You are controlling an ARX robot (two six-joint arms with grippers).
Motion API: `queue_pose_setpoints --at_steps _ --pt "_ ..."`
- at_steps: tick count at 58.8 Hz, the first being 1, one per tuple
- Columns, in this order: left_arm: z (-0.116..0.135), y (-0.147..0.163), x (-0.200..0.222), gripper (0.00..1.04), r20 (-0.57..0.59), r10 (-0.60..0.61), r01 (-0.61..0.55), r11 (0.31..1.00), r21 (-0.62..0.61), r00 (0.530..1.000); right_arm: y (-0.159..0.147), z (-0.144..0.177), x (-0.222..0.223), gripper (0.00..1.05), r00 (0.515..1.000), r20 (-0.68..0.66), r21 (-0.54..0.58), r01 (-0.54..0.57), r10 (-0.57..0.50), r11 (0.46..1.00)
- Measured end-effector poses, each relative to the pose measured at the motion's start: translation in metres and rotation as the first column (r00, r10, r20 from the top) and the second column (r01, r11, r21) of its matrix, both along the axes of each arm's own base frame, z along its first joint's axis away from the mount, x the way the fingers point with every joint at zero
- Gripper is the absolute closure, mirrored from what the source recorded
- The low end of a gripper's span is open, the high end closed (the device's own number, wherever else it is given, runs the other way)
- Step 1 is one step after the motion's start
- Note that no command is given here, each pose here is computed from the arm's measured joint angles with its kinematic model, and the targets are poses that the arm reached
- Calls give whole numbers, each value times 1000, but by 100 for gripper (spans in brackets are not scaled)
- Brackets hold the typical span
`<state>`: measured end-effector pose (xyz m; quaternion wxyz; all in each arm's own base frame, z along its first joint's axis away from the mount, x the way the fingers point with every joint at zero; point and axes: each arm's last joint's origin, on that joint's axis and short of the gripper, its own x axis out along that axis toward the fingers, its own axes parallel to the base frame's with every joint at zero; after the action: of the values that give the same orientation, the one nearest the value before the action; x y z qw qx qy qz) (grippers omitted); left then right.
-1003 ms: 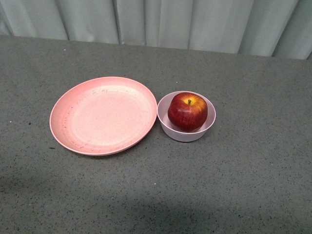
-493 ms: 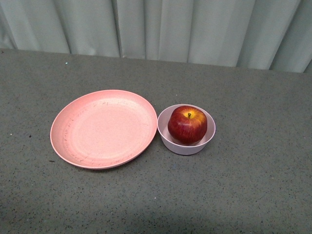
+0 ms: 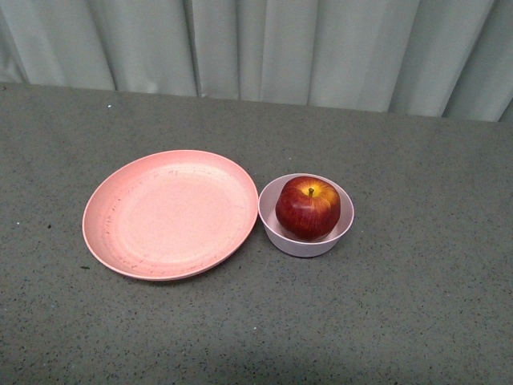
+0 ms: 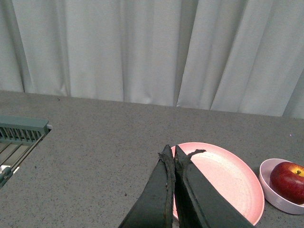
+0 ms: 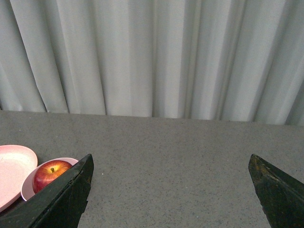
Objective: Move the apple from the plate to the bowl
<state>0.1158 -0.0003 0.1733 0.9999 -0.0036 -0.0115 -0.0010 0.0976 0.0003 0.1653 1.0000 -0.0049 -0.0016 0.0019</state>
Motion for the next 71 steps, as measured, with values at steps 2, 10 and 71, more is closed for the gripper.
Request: queue_pose_setpoints --at_steps 2,10,71 --pt "0 0 -1 101 0 0 0 1000 0 1000 0 0 0 9 1000 0 0 0 0 1000" --pt "0 0 -3 101 0 0 0 1000 0 1000 0 0 0 9 1000 0 0 0 0 1000" --pt "-4 0 -19 13 -7 0 0 1000 0 1000 0 0 0 9 1000 0 0 0 0 1000"
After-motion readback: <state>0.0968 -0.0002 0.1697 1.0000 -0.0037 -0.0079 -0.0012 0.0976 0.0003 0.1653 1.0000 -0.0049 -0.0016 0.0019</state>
